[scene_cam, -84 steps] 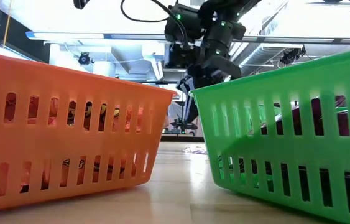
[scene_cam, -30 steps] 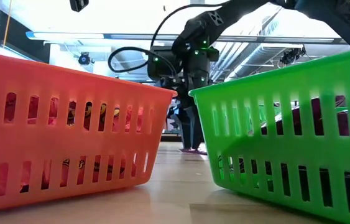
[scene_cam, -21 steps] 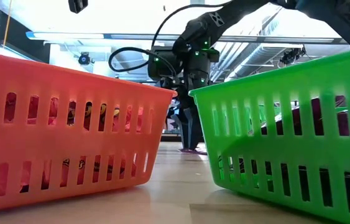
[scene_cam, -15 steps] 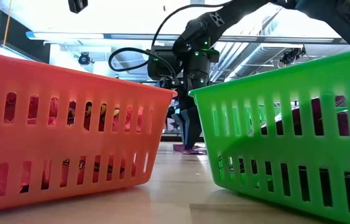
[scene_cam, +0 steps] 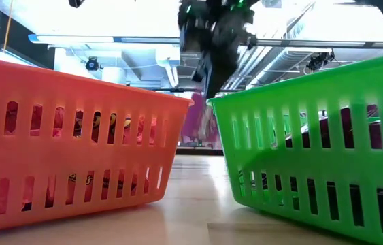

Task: Sort candy by brand, put in halloween buckets
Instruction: Put the purple candy into the green bin

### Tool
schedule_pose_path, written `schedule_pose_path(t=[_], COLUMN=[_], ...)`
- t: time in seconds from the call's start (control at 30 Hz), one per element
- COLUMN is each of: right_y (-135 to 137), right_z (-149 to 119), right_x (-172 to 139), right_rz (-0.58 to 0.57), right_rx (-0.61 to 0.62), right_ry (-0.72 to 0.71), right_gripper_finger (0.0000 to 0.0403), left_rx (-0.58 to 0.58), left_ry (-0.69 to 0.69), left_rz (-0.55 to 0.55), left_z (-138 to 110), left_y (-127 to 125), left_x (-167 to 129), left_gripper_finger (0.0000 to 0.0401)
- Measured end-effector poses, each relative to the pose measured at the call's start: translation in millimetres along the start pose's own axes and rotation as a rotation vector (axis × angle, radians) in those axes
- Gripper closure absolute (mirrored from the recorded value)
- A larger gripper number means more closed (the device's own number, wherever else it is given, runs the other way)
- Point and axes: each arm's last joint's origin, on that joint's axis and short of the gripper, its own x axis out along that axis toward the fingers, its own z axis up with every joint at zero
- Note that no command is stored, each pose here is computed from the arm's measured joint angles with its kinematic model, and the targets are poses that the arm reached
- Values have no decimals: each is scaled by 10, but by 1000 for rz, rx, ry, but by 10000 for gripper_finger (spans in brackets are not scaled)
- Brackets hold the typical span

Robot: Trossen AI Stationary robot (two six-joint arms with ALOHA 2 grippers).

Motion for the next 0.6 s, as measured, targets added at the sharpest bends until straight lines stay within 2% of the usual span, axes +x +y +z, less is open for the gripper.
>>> schedule_pose_path(t=[0.1,0.2,0.43,0.6], right_y=[165,384,1130,1652], right_z=[-24,-114,-386,-325], right_x=[-304,-420,-277,-228], right_rz=[37,90,243,326], right_rx=[51,99,229,252], right_ry=[-86,-110,-103,-198], right_gripper_finger=[403,403,403,403], left_rx=[0,-4,79,95], left_ry=[-17,-4,110,117], left_rz=[20,48,69,73], left_z=[22,23,-39,-20], left_y=[31,70,180,266], left_x=[-3,67,388,548], left_gripper_finger=[401,401,401,401])
